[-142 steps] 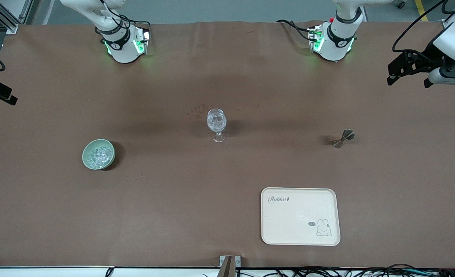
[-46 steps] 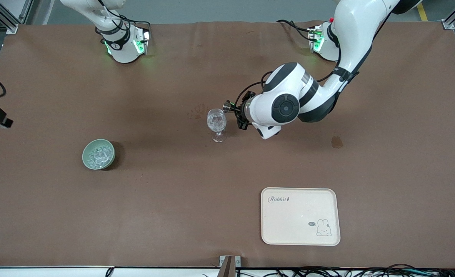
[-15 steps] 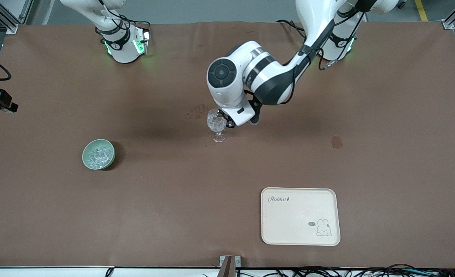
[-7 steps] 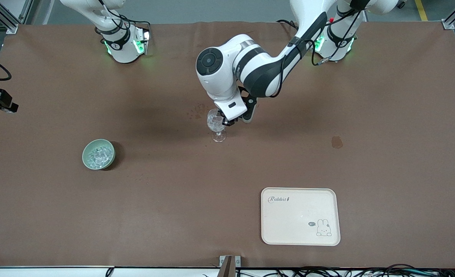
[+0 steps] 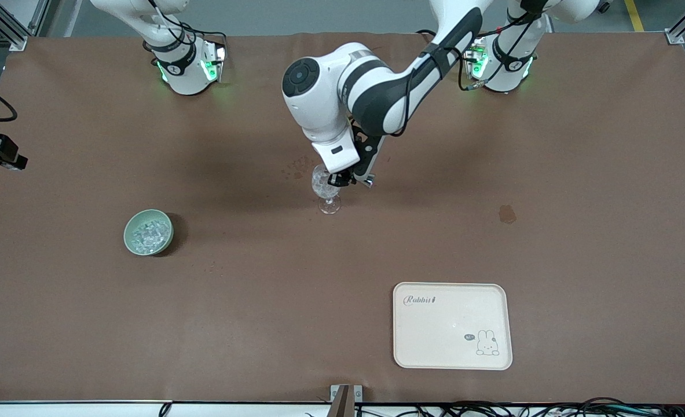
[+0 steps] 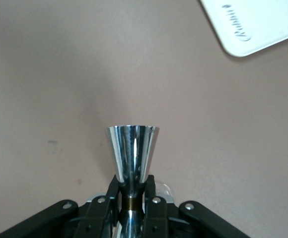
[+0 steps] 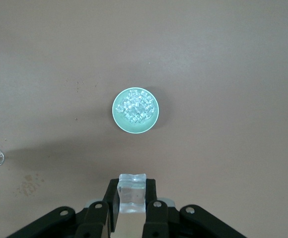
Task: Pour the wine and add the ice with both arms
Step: 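Tilt the silver jigger over the wine glass with the left gripper, then carry the jigger to the tray while the right gripper brings ice to the glass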
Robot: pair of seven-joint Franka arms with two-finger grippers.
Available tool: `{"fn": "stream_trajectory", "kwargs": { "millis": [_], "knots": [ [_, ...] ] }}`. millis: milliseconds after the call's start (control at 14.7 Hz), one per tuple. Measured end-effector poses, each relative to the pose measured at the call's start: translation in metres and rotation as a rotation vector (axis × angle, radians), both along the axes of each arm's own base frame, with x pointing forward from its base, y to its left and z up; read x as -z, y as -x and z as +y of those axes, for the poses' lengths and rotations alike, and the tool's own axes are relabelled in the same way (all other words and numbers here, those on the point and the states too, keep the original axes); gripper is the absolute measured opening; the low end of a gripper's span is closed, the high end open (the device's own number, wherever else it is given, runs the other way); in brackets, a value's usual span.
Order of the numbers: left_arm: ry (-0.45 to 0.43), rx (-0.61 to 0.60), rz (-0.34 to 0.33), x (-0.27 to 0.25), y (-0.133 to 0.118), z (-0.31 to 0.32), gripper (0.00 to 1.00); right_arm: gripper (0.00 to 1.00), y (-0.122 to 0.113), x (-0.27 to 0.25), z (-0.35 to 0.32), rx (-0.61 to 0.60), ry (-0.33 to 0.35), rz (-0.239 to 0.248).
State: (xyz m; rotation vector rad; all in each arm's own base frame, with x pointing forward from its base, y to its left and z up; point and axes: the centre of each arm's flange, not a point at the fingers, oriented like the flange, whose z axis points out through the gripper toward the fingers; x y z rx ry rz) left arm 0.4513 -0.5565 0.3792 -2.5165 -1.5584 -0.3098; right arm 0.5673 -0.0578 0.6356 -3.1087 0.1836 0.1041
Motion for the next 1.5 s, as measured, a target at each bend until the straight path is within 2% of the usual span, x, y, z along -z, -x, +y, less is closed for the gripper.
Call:
{"fn": "stream_trajectory", "kwargs": {
  "millis": [136,409,613,1022,1498],
  "knots": [
    [-0.028,0.029,-0.032,0.003,0.005,-0.005,0.22,0.25,0.0,0.0,0.0,0.0,0.0,-0.001],
    [-0.034,0.038,-0.045,0.006,0.004,-0.009,0.22,0.25,0.0,0.0,0.001,-0.001,0.0,-0.001],
    [-0.052,0.06,-0.094,-0.001,0.001,-0.01,0.22,0.25,0.0,0.0,0.001,-0.002,0.0,-0.001],
    [-0.098,0.095,-0.153,0.001,0.012,-0.021,0.22,0.25,0.0,0.0,0.002,-0.003,0.0,-0.001],
    [-0.164,0.165,-0.196,0.0,0.011,-0.019,0.22,0.25,0.0,0.0,0.002,-0.003,0.0,-0.001]
  ]
}}
